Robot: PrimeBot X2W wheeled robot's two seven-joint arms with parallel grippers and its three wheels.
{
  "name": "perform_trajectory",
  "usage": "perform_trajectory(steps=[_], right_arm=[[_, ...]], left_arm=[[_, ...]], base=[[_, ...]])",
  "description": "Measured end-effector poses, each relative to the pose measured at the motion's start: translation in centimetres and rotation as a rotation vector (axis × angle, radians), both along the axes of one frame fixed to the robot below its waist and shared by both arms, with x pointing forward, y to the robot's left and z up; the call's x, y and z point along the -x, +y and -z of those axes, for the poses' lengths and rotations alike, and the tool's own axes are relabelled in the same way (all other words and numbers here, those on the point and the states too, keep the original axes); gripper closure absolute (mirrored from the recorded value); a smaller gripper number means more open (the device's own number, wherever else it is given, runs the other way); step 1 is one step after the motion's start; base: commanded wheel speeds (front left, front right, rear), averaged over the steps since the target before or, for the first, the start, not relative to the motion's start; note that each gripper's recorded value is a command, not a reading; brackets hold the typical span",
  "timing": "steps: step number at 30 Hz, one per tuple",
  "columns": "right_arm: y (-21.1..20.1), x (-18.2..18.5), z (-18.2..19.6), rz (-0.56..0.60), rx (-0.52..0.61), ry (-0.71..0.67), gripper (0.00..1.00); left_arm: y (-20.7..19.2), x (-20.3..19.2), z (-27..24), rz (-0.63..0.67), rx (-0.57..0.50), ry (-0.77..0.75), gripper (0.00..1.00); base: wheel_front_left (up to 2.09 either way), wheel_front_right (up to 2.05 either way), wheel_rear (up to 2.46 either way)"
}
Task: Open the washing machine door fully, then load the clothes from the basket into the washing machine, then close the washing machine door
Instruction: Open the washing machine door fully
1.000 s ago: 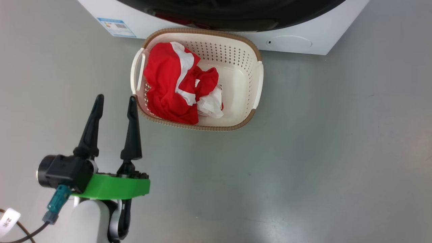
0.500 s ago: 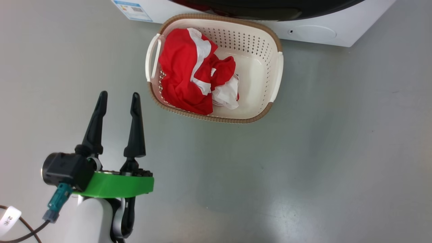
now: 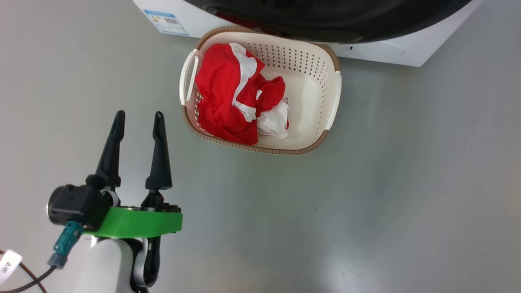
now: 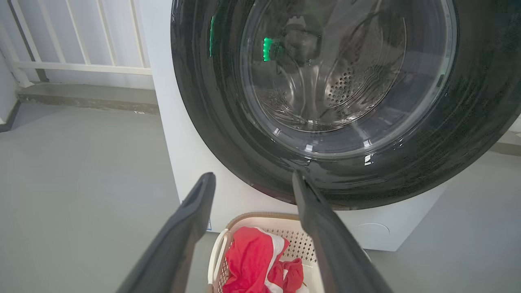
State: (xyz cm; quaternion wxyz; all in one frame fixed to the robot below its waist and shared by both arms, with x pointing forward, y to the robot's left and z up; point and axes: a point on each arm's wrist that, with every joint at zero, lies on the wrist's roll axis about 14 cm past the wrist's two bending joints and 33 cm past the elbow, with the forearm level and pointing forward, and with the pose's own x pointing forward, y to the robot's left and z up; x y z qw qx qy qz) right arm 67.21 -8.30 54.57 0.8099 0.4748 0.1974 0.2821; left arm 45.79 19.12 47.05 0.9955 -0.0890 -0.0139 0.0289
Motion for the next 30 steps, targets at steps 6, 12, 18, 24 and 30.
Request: perform_trajectory(steps=[6, 12, 18, 24, 30], right_arm=[[0.3, 1.6, 0.1, -0.042, -0.001, 0.029, 1.00], [0.7, 3.7, 0.2, -0.102, -0.024, 0.070, 1.00], [1.1, 5.3, 0.1, -0.138, -0.028, 0.089, 1.00], [1.3, 6.5, -0.1, -0.171, -0.030, 0.105, 1.00], [1.2, 7.2, -0.4, -0.174, -0.041, 0.109, 1.00]], left_arm=[[-0.3, 0.0, -0.6, 0.008, 0.008, -0.016, 0.00], [-0.7, 0.1, -1.2, 0.020, 0.014, -0.032, 0.00], [-0.8, 0.4, -1.9, 0.021, 0.019, -0.046, 0.00], [-0.7, 0.8, -2.3, 0.020, 0.022, -0.054, 0.00], [-0.7, 1.3, -2.4, 0.017, 0.026, -0.053, 0.00]], base=[[0.00, 0.00, 0.00], [0.00, 0.00, 0.00], [0.00, 0.00, 0.00], [0.00, 0.00, 0.00], [0.00, 0.00, 0.00]])
